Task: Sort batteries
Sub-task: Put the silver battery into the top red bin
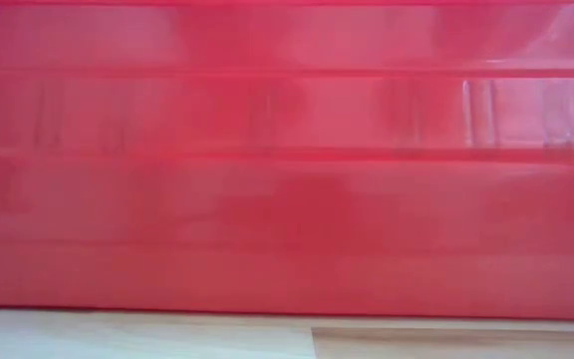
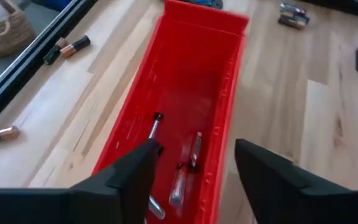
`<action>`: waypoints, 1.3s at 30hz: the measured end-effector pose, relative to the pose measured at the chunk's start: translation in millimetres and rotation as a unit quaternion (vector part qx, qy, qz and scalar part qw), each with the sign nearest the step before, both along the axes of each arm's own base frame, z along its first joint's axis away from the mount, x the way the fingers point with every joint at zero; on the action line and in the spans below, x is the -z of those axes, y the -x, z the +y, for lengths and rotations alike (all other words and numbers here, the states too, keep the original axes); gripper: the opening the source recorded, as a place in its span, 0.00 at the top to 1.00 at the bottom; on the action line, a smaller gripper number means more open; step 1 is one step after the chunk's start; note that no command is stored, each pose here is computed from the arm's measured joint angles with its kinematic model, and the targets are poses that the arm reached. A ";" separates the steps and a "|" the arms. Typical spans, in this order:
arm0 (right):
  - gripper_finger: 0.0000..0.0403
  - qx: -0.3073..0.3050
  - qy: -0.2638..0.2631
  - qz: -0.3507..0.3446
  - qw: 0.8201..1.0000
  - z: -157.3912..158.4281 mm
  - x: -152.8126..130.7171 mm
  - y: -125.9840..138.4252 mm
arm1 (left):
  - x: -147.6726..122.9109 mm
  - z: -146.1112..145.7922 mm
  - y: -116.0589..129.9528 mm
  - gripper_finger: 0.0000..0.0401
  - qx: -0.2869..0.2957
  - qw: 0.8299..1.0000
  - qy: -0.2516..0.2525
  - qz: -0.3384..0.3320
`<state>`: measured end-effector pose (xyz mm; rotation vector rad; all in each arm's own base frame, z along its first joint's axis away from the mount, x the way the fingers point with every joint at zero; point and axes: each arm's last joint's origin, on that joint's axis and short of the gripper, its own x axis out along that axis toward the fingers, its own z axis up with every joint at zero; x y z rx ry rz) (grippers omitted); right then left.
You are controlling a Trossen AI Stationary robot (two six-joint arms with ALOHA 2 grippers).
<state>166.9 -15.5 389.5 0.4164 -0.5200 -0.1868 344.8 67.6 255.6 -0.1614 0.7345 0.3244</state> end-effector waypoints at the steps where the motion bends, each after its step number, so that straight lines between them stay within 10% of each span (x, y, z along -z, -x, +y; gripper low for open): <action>1: 1.00 -0.002 -0.002 0.000 1.000 0.1 0.1 0.0 | -7.2 -0.6 1.9 0.43 0.000 1.000 0.005 0.011; 7: 1.00 -0.133 -0.080 0.103 0.983 7.3 23.0 -13.4 | -51.9 -19.7 41.7 0.40 -0.014 0.999 0.034 -0.011; 12: 1.00 -0.209 -0.188 0.315 0.907 30.8 75.5 -39.0 | -61.1 -34.1 93.3 0.40 -0.098 0.989 0.038 -0.106; 22: 0.88 -0.297 -0.265 0.492 0.774 73.2 145.6 -85.2 | -35.7 -52.3 149.7 0.40 -0.168 0.967 0.093 -0.167; 30: 0.73 -0.177 -0.337 0.620 0.686 77.6 170.5 -144.1 | -30.7 -53.5 153.1 0.40 -0.123 0.981 0.038 -0.143; 36: 0.72 -0.009 -0.394 0.718 0.574 60.3 194.7 -182.9 | -30.3 -54.9 152.6 0.40 -0.075 0.989 0.017 -0.127; 39: 0.72 -0.010 -0.433 0.697 0.572 55.5 203.1 -203.3 | -30.1 -55.8 152.4 0.40 -0.046 0.992 0.007 -0.119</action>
